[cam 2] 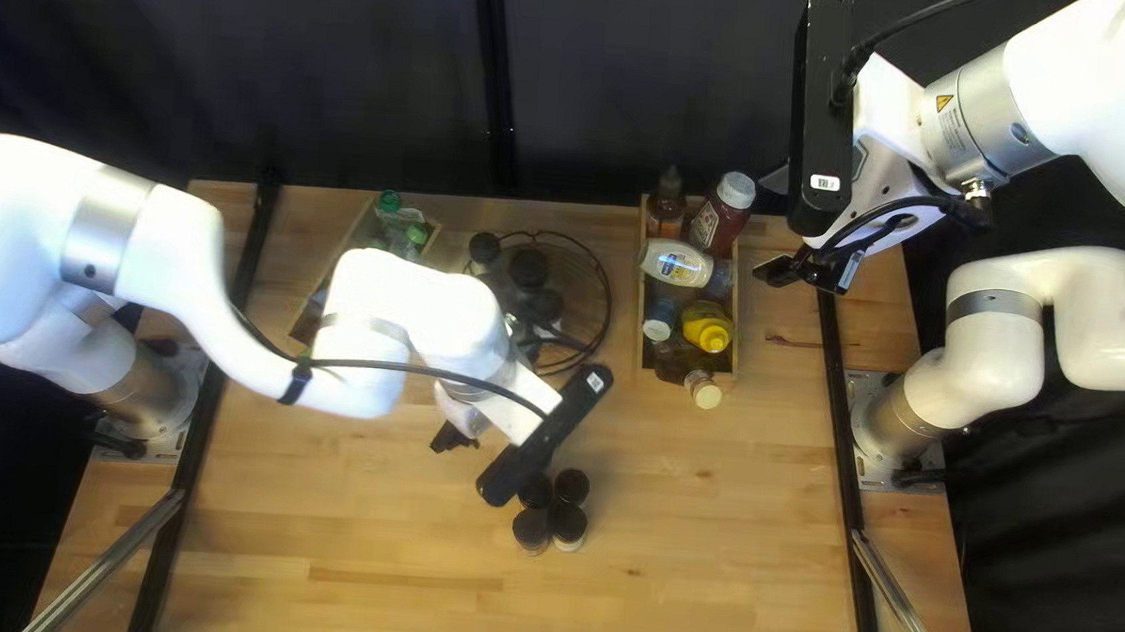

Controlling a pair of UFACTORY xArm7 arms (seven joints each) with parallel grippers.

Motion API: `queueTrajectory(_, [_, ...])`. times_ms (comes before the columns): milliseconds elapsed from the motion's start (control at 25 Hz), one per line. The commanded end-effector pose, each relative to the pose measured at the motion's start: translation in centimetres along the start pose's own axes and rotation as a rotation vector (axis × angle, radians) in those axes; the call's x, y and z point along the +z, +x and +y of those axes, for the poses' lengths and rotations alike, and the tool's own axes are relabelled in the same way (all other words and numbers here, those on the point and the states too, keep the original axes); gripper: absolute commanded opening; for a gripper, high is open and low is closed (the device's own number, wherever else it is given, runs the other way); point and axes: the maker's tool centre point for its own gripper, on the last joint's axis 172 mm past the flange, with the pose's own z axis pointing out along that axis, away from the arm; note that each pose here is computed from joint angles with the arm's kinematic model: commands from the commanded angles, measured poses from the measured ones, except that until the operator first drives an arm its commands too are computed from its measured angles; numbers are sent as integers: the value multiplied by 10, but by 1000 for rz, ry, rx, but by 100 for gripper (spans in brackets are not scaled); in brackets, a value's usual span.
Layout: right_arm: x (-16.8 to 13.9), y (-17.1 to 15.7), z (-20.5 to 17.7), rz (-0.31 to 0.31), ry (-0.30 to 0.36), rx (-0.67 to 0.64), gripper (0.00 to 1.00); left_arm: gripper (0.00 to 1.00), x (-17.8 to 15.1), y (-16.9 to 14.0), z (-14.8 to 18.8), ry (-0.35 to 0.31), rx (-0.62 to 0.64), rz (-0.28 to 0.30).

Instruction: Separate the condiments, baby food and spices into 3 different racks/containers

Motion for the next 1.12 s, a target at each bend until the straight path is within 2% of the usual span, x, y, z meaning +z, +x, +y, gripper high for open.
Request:
queueTrajectory(40, [0, 0, 0, 0, 0, 0, 100, 100, 19, 3, -1, -18, 74, -18])
queueTrajectory(360, [0, 0, 0, 0, 0, 0, 100, 100, 53, 29, -6, 32, 91, -52])
queueTrajectory(720, [0, 0, 0, 0, 0, 0, 100, 100, 65, 47, -3, 58, 103, -51])
queueTrajectory(760, [0, 0, 0, 0, 0, 0, 100, 16, 65, 47, -4, 64, 97, -52])
queueTrajectory(800, [0, 0, 0, 0, 0, 0, 100, 0, 64, 47, -5, 71, 91, -51])
queueTrajectory(1000, [0, 0, 0, 0, 0, 0, 100, 0, 58, 44, -8, 94, 80, -55])
queueTrajectory(1120, [0, 0, 0, 0, 0, 0, 100, 0, 44, 37, -11, 95, 77, -62])
